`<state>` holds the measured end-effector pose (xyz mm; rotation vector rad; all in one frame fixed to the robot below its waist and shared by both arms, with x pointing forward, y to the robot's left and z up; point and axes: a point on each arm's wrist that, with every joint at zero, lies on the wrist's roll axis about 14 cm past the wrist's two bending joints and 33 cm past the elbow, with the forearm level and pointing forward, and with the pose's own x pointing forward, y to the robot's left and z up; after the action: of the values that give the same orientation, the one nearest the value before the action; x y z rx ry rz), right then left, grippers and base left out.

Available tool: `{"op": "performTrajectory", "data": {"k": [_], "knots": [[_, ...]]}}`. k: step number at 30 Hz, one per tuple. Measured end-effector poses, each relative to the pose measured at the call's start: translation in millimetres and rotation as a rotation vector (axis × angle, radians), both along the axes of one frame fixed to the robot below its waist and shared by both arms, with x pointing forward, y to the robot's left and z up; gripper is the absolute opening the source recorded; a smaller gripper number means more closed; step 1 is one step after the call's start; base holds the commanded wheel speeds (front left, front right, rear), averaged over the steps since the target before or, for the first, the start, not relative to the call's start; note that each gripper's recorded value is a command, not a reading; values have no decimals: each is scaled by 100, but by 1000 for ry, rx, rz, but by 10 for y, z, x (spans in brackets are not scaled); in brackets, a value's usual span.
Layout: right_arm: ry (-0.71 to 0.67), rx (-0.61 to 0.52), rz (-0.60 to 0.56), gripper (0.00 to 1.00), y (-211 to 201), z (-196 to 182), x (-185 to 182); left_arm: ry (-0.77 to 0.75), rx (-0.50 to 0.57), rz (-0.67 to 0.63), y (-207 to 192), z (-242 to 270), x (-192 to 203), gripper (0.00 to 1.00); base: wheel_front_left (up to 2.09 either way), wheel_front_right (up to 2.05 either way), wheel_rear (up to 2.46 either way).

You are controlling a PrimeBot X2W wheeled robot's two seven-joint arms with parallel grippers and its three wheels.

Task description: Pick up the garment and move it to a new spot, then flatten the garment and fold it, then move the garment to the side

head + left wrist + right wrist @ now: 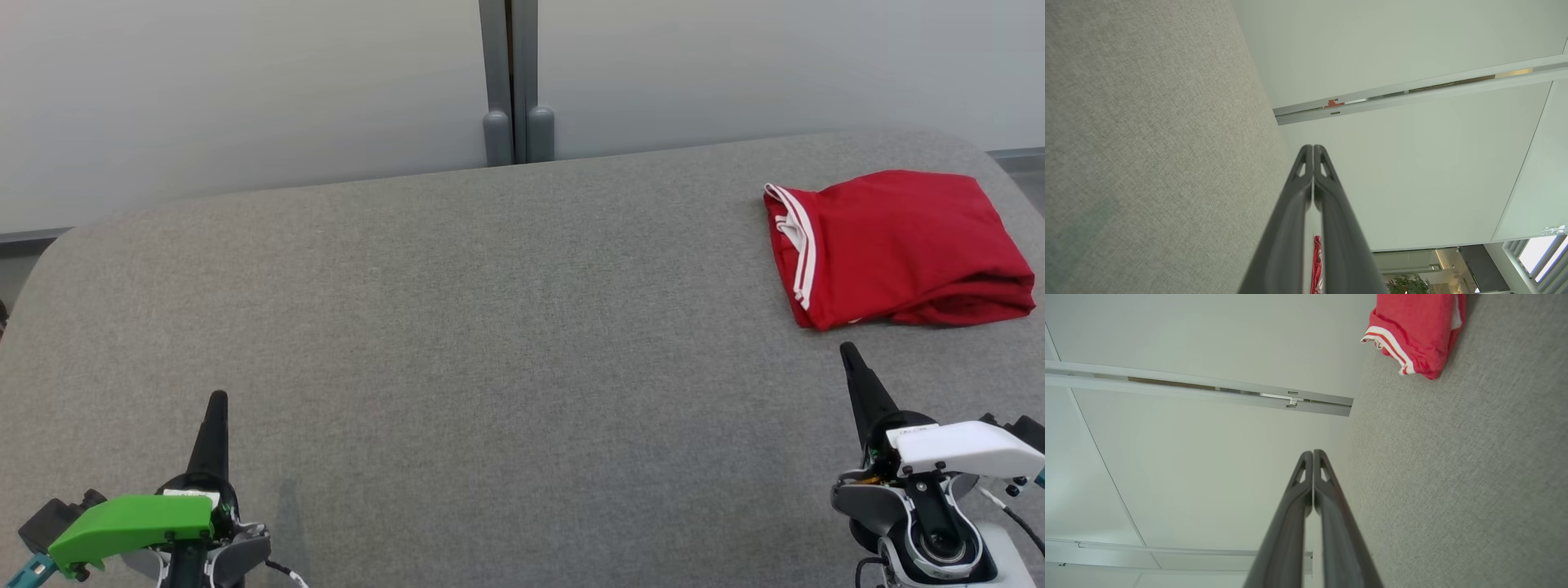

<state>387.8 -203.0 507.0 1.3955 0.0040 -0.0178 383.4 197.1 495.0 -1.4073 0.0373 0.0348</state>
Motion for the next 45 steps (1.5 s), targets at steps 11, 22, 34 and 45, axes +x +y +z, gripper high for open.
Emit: {"op": "performTrajectory", "data": {"k": [11,22,34,45], "knots": [[-3,84,3,0,15,-6,5,-14,-76,-1,8,37,20,0,0,0,0],[-9,158,7,0,27,-4,15,-26,-144,-1,20,67,32,0,0,0,0],[-12,178,9,0,34,-2,18,-33,-166,2,25,85,41,0,0,0,0],[-12,178,9,0,33,-2,18,-34,-167,2,26,85,41,0,0,0,0]]}}
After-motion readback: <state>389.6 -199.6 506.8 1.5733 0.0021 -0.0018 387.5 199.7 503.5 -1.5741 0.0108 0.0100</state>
